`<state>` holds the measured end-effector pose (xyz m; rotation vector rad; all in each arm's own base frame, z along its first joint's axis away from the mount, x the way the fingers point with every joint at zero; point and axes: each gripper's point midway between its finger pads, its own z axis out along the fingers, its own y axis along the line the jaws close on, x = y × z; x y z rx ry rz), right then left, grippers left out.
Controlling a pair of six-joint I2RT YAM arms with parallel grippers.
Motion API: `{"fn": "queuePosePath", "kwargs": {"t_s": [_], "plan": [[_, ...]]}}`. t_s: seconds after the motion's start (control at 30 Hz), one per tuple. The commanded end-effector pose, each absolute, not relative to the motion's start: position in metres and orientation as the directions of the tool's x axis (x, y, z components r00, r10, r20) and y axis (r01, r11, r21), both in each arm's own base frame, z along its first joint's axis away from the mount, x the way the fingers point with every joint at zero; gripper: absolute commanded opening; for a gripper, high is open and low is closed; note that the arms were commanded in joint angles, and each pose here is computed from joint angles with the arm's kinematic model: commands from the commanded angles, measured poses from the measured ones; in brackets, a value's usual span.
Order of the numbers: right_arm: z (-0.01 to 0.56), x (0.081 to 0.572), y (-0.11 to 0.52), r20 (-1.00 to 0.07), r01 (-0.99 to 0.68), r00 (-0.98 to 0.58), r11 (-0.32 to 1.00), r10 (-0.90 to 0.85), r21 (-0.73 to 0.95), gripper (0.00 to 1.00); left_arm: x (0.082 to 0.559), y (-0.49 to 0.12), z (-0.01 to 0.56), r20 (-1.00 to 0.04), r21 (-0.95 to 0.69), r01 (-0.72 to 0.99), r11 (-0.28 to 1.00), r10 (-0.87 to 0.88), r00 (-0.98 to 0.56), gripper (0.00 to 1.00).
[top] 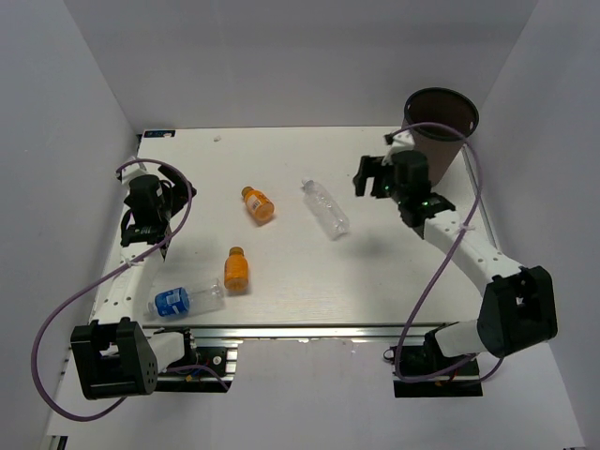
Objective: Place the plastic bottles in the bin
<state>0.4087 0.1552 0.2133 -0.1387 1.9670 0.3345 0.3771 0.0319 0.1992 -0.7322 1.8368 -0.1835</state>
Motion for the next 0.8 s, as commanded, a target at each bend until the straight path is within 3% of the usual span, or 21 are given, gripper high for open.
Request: {"fn": "queuePosePath", "kwargs": {"t_s": [0.0, 0.33, 0.47, 0.77], "plan": [[0.200, 0.394, 0.186, -0.903, -0.303, -0.428, 0.936, 0.035, 0.180, 0.89, 0.380, 0.027, 0.208, -0.799, -0.475, -0.357, 0.804, -0.564, -0.208, 0.98], [0.163, 0.392, 0.252, -0.912, -0.468, -0.405, 0.872, -0.063, 0.147, 0.89, 0.384, 0.018, 0.201, -0.783, -0.493, -0.325, 0.807, -0.574, -0.239, 0.98], [0.143, 0.407, 0.256, -0.889, -0.413, -0.436, 0.909, -0.140, 0.059, 0.89, 0.384, 0.018, 0.202, -0.783, -0.487, -0.330, 0.809, -0.572, -0.244, 0.98], [0.099, 0.420, 0.279, -0.838, -0.399, -0.515, 0.916, -0.183, 0.045, 0.90, 0.385, 0.016, 0.203, -0.780, -0.500, -0.318, 0.806, -0.578, -0.240, 0.98]]}}
